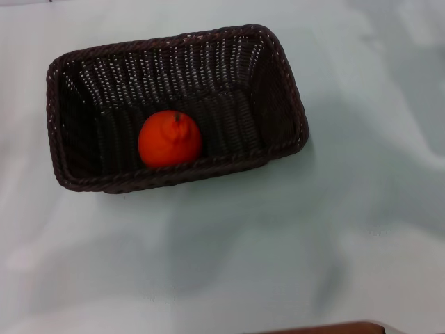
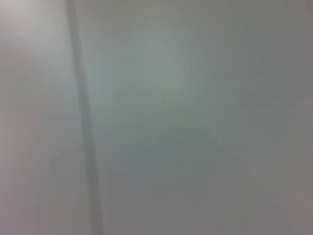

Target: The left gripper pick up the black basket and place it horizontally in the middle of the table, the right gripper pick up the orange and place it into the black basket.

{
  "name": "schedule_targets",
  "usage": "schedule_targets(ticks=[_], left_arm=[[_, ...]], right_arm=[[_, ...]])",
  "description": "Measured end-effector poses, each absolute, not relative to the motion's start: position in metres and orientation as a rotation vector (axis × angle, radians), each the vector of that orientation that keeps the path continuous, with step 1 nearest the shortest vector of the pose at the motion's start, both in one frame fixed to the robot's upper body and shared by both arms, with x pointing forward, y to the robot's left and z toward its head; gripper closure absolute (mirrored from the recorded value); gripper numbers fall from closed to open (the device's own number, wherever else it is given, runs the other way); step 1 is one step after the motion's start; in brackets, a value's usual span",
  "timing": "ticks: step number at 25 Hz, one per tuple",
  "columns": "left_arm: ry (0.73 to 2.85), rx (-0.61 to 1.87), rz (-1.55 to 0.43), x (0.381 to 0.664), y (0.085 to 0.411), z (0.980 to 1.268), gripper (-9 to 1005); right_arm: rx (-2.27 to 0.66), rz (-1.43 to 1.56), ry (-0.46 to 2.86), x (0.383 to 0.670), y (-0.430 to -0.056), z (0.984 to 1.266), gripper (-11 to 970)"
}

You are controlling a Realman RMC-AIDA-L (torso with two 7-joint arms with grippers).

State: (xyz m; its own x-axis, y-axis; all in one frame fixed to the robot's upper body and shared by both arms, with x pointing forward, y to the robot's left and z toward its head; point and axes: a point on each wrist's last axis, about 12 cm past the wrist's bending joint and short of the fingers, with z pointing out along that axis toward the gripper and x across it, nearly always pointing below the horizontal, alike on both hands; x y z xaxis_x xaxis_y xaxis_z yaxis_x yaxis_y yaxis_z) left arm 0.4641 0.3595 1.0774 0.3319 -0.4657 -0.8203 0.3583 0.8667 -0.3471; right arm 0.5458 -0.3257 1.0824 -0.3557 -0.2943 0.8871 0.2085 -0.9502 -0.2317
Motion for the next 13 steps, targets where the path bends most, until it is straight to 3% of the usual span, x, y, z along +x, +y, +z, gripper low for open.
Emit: schedule_targets(ticks=[7,13], left_arm=[[1.058,-0.162,-0.428,0.451,0.357,1.068,124],[1.054,-0.17,-0.435,0.45,0.355,1.067,210]], right_arm=[[-1.608,-2.461,0.278,0.528,-0.346,1.073,29],[-1.622,-2.449,0.294,0.528,-0.345,1.07,29]])
